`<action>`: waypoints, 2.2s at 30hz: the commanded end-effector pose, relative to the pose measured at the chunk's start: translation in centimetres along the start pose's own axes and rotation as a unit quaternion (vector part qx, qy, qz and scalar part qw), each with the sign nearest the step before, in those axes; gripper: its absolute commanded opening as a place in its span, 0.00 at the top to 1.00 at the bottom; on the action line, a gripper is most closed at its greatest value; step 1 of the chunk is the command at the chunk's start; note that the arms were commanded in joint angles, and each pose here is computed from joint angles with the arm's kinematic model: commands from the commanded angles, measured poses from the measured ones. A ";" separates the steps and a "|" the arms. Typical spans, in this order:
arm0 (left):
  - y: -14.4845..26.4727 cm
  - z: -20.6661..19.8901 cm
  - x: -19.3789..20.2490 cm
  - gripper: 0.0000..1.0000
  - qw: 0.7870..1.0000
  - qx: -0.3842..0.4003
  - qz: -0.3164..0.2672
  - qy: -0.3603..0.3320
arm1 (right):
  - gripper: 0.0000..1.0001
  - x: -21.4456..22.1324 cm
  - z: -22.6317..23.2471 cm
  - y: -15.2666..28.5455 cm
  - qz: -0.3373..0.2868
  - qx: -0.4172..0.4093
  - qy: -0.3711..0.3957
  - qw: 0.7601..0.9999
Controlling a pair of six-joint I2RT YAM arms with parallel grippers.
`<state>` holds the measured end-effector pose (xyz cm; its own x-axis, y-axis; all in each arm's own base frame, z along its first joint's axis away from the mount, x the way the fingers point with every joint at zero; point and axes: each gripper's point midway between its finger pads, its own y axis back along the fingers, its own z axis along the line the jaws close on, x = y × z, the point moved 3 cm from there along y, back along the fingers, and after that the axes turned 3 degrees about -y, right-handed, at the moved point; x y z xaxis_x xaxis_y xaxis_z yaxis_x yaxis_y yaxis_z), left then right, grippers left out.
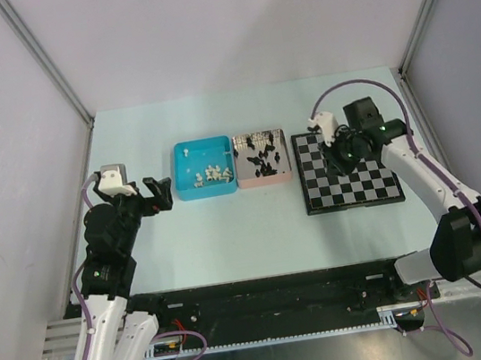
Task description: Set up the chess pieces on the board
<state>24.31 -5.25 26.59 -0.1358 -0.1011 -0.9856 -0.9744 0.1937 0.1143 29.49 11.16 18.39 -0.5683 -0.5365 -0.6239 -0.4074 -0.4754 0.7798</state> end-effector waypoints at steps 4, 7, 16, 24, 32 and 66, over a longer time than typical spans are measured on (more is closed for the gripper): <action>-0.1 -0.4 -0.3 0.00 1.000 0.017 -0.008 -0.014 | 0.90 4.1 -1.7 0.1 -0.008 0.034 -0.038 0.999; -0.2 -0.4 -0.2 0.00 1.000 0.017 -0.006 -0.014 | 0.90 5.2 -2.3 -0.5 -0.002 0.047 -0.047 0.998; -0.4 -0.4 0.0 0.00 1.000 0.016 -0.001 -0.015 | 0.89 8.3 -2.8 -2.4 0.042 0.072 -0.051 0.995; -0.3 -0.4 -0.1 0.00 1.000 0.017 -0.003 -0.014 | 0.89 9.7 -2.9 -2.8 0.065 0.079 -0.059 0.993; -0.2 -0.4 -0.1 0.00 1.000 0.018 -0.005 -0.015 | 0.88 10.3 -3.4 -3.7 0.080 0.082 -0.063 0.991; -0.3 -0.6 0.0 0.00 1.000 0.022 -0.003 -0.015 | 0.46 10.1 -3.7 -3.3 0.075 0.090 -0.062 0.991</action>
<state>24.47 -5.43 26.29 -0.1495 -0.0984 -0.9838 -0.9707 0.2039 0.1272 27.08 4.76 7.89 -0.7457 -0.5008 -0.4395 -0.3621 -0.2492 0.8982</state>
